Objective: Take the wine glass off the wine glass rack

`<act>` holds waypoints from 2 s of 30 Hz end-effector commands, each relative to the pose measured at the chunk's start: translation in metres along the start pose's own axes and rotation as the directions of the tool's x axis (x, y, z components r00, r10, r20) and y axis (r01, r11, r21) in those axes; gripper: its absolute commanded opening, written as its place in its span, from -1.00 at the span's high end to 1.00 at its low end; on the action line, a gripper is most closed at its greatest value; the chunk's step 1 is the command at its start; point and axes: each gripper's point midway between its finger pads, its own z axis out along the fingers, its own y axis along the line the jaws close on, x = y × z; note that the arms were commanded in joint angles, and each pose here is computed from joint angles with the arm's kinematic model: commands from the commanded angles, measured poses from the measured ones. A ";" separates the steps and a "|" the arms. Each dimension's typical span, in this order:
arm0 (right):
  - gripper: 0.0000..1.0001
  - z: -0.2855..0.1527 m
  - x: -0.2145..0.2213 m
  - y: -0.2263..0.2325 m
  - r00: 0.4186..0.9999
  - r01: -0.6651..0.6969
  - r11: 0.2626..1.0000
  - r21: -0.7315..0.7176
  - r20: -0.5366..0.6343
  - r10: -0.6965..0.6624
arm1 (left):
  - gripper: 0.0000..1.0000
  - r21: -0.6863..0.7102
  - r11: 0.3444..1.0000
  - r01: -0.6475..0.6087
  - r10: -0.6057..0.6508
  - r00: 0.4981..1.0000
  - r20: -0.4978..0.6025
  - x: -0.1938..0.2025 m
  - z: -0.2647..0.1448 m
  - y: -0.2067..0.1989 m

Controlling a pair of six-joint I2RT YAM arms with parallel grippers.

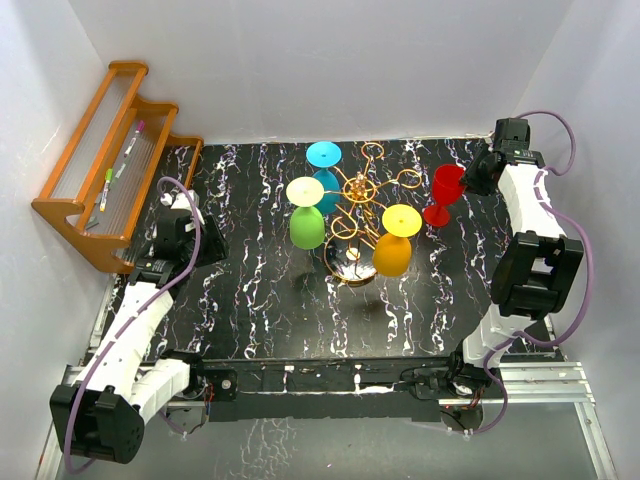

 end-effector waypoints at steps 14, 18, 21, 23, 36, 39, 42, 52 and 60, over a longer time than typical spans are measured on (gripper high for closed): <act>0.29 -0.128 -0.053 0.044 0.954 0.045 0.985 -0.164 0.301 0.007 | 0.07 -0.002 1.000 -0.006 0.006 1.000 0.013 0.000 -0.003 0.001; 0.14 -0.178 -0.022 0.081 0.967 0.087 0.913 -0.398 0.254 0.019 | 0.07 0.000 1.000 -0.004 0.004 1.000 0.022 -0.002 -0.005 0.001; 0.07 -0.214 0.022 0.104 0.988 0.073 0.804 -0.591 0.154 0.023 | 0.07 0.002 1.000 -0.004 0.004 1.000 0.027 -0.002 -0.006 0.001; 0.02 -0.231 0.050 0.113 0.996 0.046 0.727 -0.685 0.091 0.023 | 0.07 0.005 1.000 -0.003 0.003 1.000 0.029 -0.003 -0.007 0.000; -0.02 -0.268 0.127 0.114 0.999 -0.016 0.570 -0.822 -0.042 -0.032 | 0.07 0.002 1.000 0.000 0.000 0.999 0.043 -0.004 -0.010 0.001; -0.02 -0.264 0.132 0.112 0.998 -0.023 0.576 -0.817 -0.051 -0.034 | 0.07 0.000 1.000 0.000 0.000 0.999 0.040 -0.003 -0.009 0.001; 0.01 -0.264 0.135 0.112 0.998 -0.023 0.572 -0.820 -0.056 -0.041 | 0.07 -0.001 1.000 -0.001 0.001 0.999 0.041 -0.003 -0.009 0.002; 0.11 -0.257 0.134 0.113 0.997 -0.026 0.573 -0.819 -0.063 -0.044 | 0.07 0.003 1.000 0.000 0.000 1.000 0.026 -0.001 -0.006 0.001; 0.18 -0.250 0.133 0.114 0.996 -0.032 0.572 -0.819 -0.072 -0.047 | 0.07 0.003 1.000 0.001 -0.001 1.000 0.022 0.000 -0.006 0.001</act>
